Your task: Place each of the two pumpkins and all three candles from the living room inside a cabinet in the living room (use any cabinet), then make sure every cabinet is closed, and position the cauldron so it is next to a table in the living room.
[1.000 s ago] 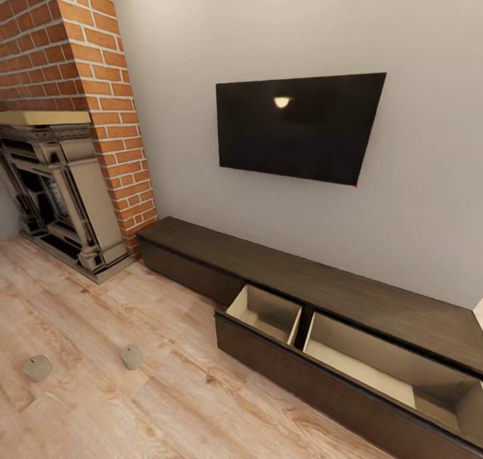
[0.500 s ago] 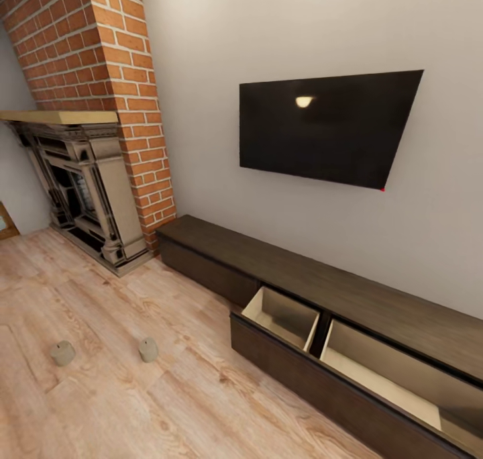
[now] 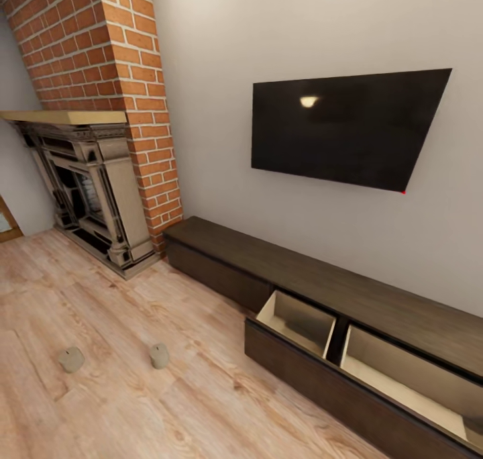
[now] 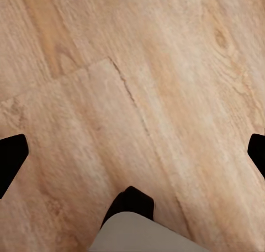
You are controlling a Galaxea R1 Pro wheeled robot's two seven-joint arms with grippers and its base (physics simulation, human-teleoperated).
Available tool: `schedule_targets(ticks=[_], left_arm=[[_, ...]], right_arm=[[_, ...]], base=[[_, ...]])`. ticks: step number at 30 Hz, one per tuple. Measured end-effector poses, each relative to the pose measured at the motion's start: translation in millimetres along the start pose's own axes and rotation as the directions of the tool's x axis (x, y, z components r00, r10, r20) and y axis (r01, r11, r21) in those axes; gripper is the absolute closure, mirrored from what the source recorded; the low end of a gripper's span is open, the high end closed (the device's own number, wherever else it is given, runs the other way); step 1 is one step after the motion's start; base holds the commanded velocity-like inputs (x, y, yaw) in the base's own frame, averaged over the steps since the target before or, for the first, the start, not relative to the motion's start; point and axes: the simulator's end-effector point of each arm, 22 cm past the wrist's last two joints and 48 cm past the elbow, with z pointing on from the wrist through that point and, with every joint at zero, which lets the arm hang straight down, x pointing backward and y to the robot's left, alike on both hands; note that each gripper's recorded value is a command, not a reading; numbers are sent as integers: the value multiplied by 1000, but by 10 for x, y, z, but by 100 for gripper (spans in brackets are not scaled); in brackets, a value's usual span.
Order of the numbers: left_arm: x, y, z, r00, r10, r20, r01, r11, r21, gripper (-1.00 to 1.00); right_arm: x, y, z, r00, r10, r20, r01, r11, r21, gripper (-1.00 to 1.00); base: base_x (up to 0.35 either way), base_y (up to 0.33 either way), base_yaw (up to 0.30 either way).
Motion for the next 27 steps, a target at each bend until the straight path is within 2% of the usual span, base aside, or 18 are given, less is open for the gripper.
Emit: schedule_targets(ticks=[4,8,11,17,27], left_arm=[[-3,63,-3,1000,-24,2,24,1000,-14,-100],[14,74,-2,1000,-28,-1,28,999,-18,-100],[26,76,-1,1000,-27,-2,27,999,-19,-100],[53,78,1,1000,-26,-7,26,999,-21,-100],[105,81,4,1000,-24,-18,23,999,-25,-100]], right_arm=[[17,-20,0,1000,-8,-4,8,1000,9,-100],[53,-197,-7,1000,-11,-16,12,996,87,-100],[66,-241,-9,1000,-20,-20,22,994,106,-100],[89,-260,-7,999,-33,-26,35,993,113,-100],[127,-254,-1,998,-54,-36,57,993,107,-100]], base=[[98,277,90],[52,277,161],[13,271,194],[2,165,213],[0,12,218]])
